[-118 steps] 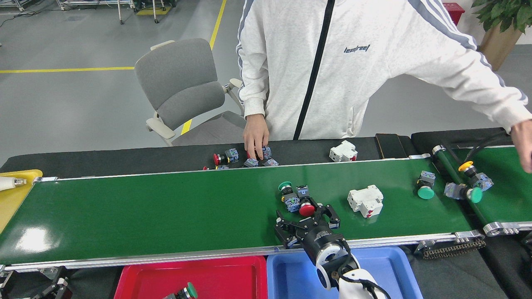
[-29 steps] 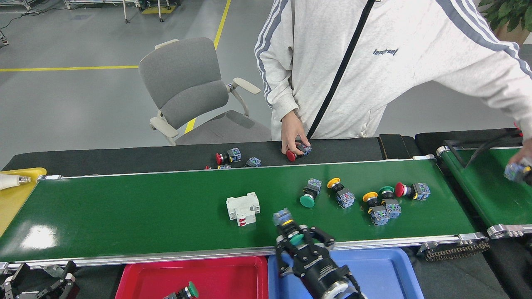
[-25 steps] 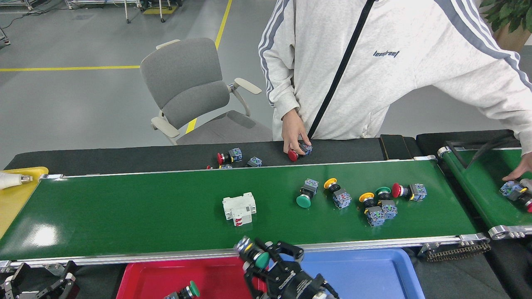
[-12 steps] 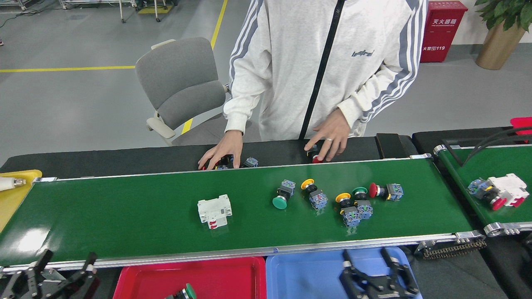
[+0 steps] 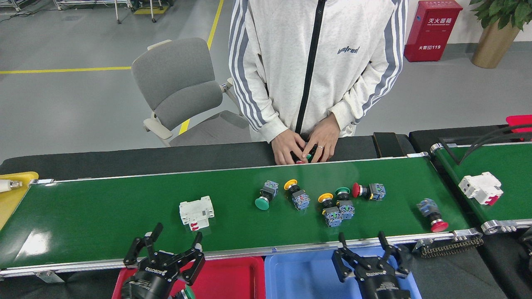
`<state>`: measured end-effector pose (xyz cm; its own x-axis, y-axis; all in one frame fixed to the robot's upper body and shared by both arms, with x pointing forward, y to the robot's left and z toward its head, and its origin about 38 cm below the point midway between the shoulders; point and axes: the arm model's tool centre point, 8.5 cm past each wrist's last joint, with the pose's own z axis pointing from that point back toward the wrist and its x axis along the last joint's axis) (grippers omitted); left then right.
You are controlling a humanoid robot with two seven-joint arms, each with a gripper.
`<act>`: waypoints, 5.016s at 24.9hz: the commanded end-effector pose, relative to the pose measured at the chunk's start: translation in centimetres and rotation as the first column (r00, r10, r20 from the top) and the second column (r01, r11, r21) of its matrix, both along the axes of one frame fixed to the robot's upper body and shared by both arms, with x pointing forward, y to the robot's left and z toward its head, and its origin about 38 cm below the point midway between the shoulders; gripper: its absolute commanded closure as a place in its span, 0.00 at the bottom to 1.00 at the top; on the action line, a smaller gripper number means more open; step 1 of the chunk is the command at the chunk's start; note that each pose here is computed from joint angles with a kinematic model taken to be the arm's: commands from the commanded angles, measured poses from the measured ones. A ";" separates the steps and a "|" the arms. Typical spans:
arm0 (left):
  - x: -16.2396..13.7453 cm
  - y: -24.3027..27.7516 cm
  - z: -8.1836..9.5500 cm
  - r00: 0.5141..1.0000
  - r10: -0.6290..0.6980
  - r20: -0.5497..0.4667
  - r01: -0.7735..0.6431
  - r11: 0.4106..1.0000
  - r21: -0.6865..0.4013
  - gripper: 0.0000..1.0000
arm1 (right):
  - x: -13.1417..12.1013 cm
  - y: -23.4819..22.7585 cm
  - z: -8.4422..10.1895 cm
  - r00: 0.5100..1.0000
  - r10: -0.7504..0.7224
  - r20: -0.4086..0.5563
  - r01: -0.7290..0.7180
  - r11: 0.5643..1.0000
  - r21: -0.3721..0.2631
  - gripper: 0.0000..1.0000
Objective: Pick switch part from conveyor to tray
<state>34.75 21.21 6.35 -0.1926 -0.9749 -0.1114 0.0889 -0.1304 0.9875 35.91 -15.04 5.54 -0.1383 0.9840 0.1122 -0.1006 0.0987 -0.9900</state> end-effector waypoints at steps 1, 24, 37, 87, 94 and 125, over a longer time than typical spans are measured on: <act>1.2 0.7 0.1 0.999 0.043 -0.007 -0.043 0.999 0.007 0.00 | 1.0 1.6 0.6 0.999 0.029 -0.027 -0.029 1.000 -0.010 0.00; 7.6 6.2 -2.5 0.960 0.264 -0.091 -0.260 0.964 0.049 0.03 | 5.1 8.5 0.4 0.979 0.167 -0.117 -0.173 0.984 -0.044 0.00; 6.5 7.1 -2.0 0.964 0.255 -0.075 -0.255 0.967 0.013 0.83 | 6.5 8.2 0.6 0.977 0.170 -0.125 -0.178 0.983 -0.052 0.00; -1.3 8.1 1.5 0.997 -0.031 0.066 0.029 0.999 0.019 0.81 | -1.4 -8.2 6.1 0.967 -0.009 0.254 -0.031 0.988 0.153 0.00; -4.5 -4.9 1.1 0.910 -0.411 0.061 0.414 0.908 -0.065 0.81 | -8.4 -19.1 0.7 0.940 -0.315 0.132 0.302 0.946 0.115 0.00; -3.8 15.6 -0.3 0.974 0.224 0.011 -0.225 0.974 0.018 0.00 | 0.6 -12.5 -0.7 0.993 -0.026 -0.114 0.021 0.999 -0.046 0.00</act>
<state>30.52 36.42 5.60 0.0579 -0.9888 -0.1374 0.1250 -0.1294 0.9837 35.79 -27.51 4.11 -0.1019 0.9903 0.0942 -0.2282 0.0689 -0.9712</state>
